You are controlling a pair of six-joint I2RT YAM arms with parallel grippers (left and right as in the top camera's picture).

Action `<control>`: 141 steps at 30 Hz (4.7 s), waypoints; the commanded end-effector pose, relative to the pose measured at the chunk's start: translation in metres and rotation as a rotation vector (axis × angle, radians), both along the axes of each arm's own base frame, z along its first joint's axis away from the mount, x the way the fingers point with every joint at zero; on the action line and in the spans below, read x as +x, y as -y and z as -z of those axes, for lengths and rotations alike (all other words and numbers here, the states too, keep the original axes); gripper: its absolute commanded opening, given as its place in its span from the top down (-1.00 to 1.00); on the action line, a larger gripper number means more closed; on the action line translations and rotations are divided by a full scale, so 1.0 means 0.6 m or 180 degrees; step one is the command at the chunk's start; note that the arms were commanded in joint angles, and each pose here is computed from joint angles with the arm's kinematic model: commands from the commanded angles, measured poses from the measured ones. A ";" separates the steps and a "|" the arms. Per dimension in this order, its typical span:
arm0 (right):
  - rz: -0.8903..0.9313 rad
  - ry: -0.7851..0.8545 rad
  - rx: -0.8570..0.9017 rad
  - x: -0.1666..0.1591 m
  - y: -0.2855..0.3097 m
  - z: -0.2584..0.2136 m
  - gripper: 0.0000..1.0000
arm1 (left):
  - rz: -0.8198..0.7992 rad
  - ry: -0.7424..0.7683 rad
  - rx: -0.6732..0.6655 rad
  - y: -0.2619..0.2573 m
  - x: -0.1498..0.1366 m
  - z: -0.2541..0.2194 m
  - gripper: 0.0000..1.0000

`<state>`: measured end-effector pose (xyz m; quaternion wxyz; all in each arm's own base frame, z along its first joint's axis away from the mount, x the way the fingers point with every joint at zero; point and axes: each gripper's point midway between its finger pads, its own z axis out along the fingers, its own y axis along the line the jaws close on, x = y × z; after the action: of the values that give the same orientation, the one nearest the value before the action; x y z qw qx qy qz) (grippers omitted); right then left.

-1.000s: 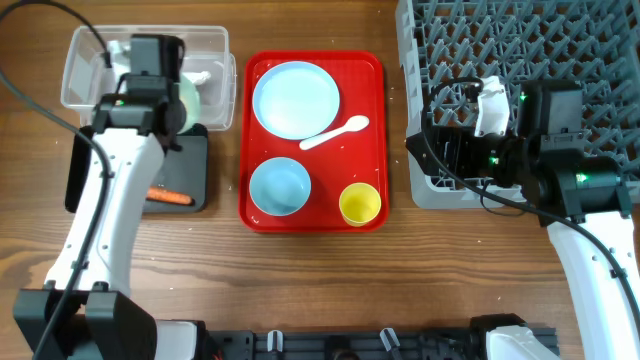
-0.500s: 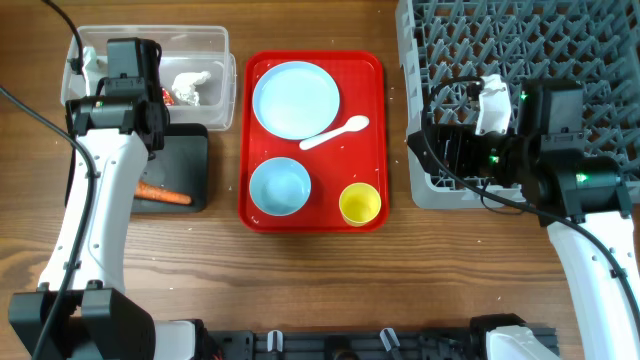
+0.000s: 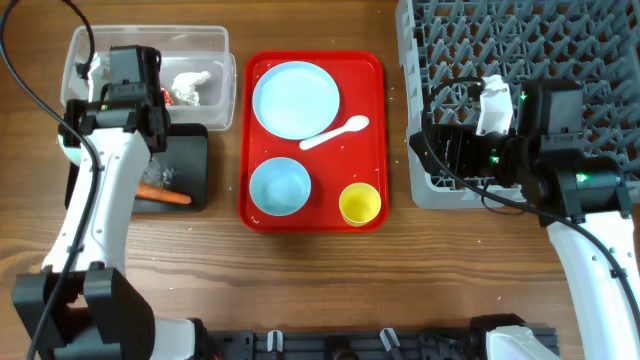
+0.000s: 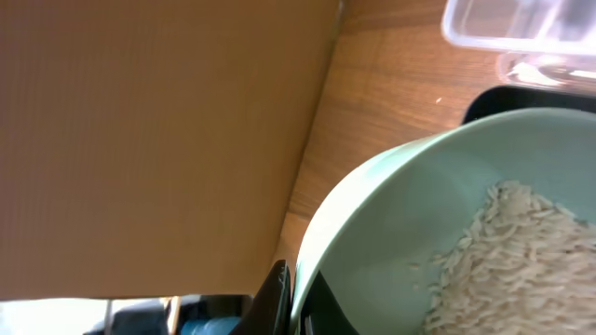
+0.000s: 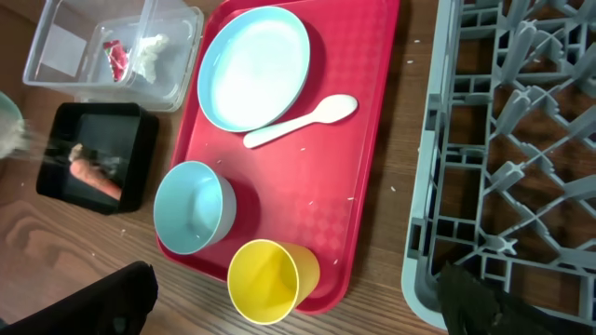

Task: Sort waste into correct bins and load items into the dishwasher rack
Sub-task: 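Tip the green bowl over the black tray, pouring out the rice, then carry the empty green bowl back over the red tray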

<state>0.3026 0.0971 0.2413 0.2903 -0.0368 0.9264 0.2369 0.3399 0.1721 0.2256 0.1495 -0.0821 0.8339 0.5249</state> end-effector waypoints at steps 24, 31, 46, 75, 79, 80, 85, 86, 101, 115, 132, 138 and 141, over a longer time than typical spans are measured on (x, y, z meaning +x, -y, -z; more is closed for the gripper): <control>0.0013 -0.0140 -0.0055 -0.009 0.004 0.014 -0.99 | -0.0190 -0.0373 0.0723 -0.036 0.028 -0.007 0.92; 0.0013 -0.0140 -0.0055 -0.009 0.004 0.014 -1.00 | -0.0169 -0.0539 0.0858 -0.039 0.033 -0.023 0.92; 0.0012 -0.0142 -0.0056 -0.010 0.004 0.015 -0.99 | -0.0039 -0.0822 0.1042 -0.041 0.057 -0.055 0.92; -0.0016 -0.0176 -0.0074 -0.015 0.004 0.018 -1.00 | 0.0076 -0.1051 0.1086 -0.038 0.064 -0.060 0.92; -0.0025 -0.0205 -0.0085 -0.018 0.005 0.020 -0.99 | -0.0014 -0.0904 0.1206 -0.039 0.073 -0.092 0.92; -0.0026 -0.0205 -0.0085 -0.018 0.005 0.020 -0.99 | -0.0017 -0.0900 0.1223 -0.037 0.074 -0.095 0.92; -0.0031 -0.0204 -0.0090 -0.018 0.005 0.021 -0.99 | 0.0056 -0.0833 0.1262 -0.014 0.086 -0.103 0.92; -0.0031 -0.0209 -0.0091 -0.019 0.005 0.021 -0.99 | 0.0046 -0.0836 0.1265 -0.014 0.085 -0.103 0.92; -0.0030 -0.0253 -0.0093 -0.023 0.005 0.024 -0.99 | -0.0212 -0.0629 0.1366 0.018 0.069 -0.121 0.92; -0.0023 -0.0232 -0.0085 -0.021 0.005 0.022 -0.99 | 0.0244 0.0725 0.1056 0.140 0.118 -0.102 0.92; -0.0053 -0.0096 0.0132 -0.006 -0.011 0.003 -0.99 | 0.1666 0.1249 -0.1567 0.397 0.128 0.029 0.92; -0.0208 0.0135 0.0409 0.009 -0.036 -0.029 -0.99 | 0.2052 0.1400 -0.3549 0.547 0.086 0.003 0.92; -0.0258 0.0255 0.0658 0.021 -0.056 -0.053 -0.98 | 0.2007 0.1207 -0.4319 0.603 0.060 0.008 0.92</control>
<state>0.3155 0.1135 0.2637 0.3269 -0.0505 0.8983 0.2891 0.3970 -0.1388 0.2210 0.4121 0.0088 0.9109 -0.0191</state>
